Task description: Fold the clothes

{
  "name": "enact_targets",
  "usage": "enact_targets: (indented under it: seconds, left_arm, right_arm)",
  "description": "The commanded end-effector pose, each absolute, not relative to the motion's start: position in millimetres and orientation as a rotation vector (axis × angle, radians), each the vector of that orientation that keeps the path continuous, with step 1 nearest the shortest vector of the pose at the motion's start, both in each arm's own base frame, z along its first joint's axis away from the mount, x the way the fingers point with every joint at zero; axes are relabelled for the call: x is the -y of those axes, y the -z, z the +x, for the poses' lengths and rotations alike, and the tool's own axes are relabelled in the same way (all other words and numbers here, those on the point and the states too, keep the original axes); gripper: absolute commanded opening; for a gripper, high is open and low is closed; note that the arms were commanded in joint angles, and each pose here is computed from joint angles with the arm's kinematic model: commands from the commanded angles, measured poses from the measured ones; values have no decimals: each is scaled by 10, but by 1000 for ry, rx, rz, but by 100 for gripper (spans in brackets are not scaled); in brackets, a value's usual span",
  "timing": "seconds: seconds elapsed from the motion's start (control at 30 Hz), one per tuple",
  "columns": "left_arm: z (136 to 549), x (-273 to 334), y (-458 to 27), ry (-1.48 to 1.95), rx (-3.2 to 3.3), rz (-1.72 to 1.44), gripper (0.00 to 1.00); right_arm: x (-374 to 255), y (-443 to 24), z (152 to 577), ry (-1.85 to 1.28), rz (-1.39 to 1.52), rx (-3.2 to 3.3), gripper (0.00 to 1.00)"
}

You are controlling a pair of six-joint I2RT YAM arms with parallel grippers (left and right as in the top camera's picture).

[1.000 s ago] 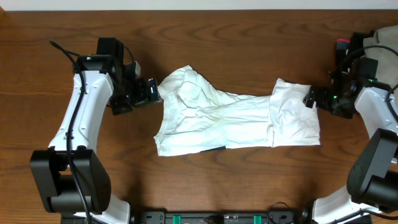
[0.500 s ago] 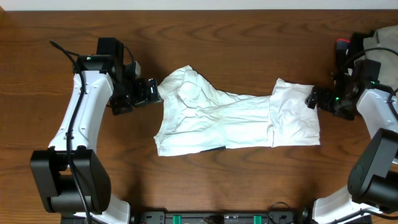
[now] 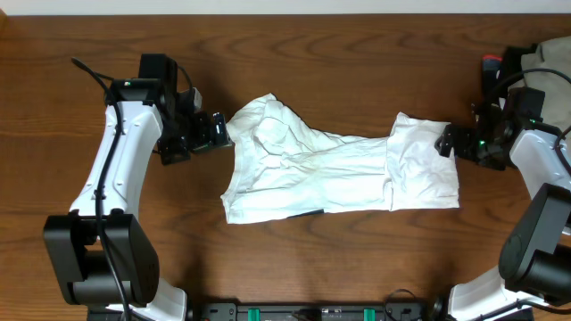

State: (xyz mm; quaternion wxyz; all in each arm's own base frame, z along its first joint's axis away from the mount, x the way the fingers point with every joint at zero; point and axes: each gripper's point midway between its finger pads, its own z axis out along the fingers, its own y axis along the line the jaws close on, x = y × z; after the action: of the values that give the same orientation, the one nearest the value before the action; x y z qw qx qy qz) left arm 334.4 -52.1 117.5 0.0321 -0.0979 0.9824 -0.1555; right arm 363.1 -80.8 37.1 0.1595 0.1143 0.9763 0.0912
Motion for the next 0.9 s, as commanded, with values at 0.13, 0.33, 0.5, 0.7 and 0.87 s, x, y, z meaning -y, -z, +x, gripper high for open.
enact_targets:
  seconds: [0.13,0.33,0.5,0.7,0.87]
  left_arm:
    - [3312,500,-1120,460,-3045,-294,98]
    - [3317,500,-1121,460,-3043,-294,98]
    - [3317,500,-1121,460,-3043,-294,98]
    - [3317,500,-1121,460,-3043,-294,98]
    - [3317,500,-1121,460,-3043,-294,98]
  right_arm:
    - [754,-353,3603,-300,291,-2789,99]
    - [694,-234,3538,-332,290,-2789,99]
    - [672,-147,3472,-336,293,-2799,99]
    - [623,-36,3395,-357,297,-2801,98]
    - [576,19,3350,-384,295,-2800,90]
